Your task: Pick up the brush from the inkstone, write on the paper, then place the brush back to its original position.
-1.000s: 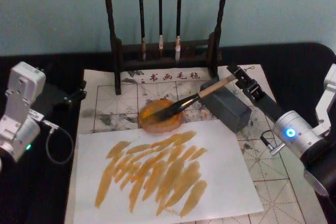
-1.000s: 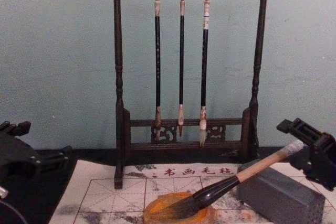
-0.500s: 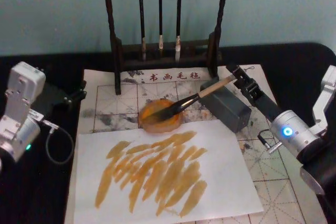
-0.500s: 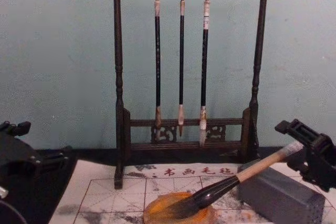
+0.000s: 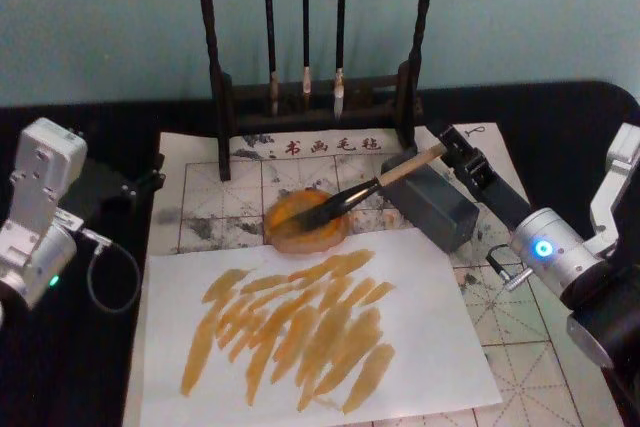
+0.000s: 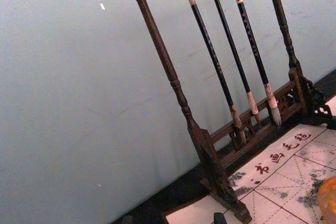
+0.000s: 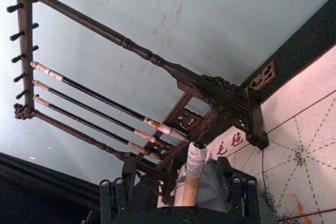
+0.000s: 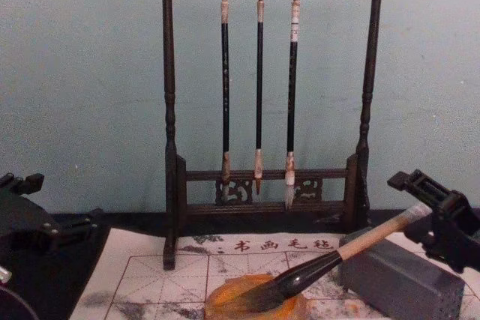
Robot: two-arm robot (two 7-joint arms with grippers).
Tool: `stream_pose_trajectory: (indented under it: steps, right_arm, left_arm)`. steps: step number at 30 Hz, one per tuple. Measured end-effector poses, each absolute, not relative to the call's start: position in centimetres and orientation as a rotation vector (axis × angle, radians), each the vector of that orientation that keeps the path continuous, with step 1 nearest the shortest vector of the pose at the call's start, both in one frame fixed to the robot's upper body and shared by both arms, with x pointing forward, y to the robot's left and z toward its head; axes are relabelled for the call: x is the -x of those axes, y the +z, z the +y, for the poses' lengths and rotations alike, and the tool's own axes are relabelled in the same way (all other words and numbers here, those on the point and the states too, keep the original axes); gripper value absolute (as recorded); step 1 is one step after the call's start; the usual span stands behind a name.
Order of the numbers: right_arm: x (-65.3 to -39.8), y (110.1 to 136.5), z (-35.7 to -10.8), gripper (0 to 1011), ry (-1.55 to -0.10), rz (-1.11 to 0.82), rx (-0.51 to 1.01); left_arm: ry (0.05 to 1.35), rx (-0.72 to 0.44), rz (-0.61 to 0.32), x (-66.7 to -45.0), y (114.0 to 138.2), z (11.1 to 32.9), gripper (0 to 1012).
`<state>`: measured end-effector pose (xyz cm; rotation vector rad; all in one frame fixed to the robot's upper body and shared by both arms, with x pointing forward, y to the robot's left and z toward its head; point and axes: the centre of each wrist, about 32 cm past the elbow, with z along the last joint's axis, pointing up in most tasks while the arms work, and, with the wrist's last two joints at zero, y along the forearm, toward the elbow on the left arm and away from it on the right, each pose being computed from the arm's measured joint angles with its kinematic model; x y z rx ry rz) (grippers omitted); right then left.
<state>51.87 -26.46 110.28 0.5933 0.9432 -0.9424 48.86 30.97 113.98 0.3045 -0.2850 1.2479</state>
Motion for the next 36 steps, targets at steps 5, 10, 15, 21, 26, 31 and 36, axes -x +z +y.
stream_pose_trajectory:
  steps: [5,10,15,21,26,31,36]
  right_arm:
    - [-51.98,110.24,-26.4,1000,-0.942,0.946,-0.594]
    - [-52.05,110.19,-26.39,1000,-0.942,0.949,-0.595]
    - [-52.06,110.18,-26.39,1000,-0.942,0.95,-0.597]
    - [-52.07,110.2,-26.41,1000,-0.942,0.95,-0.597]
    - [-52.08,110.2,-26.41,1000,-0.942,0.95,-0.597]
    - [-52.07,110.2,-26.41,1000,-0.943,0.949,-0.596]
    - [-52.06,110.2,-26.41,1000,-0.943,0.949,-0.596]
  left_arm:
    - [1.248,-0.304,-0.285,-48.86,113.98,30.97,1001]
    - [1.248,-0.304,-0.285,-48.86,113.98,30.97,1001]
    - [1.248,-0.305,-0.285,-48.86,113.98,30.97,1001]
    - [1.248,-0.304,-0.285,-48.86,113.98,30.97,1001]
    - [1.248,-0.305,-0.285,-48.86,113.98,30.97,1001]
    - [1.248,-0.304,-0.285,-48.86,113.98,30.97,1001]
    - [1.248,-0.304,-0.285,-48.86,113.98,30.97,1001]
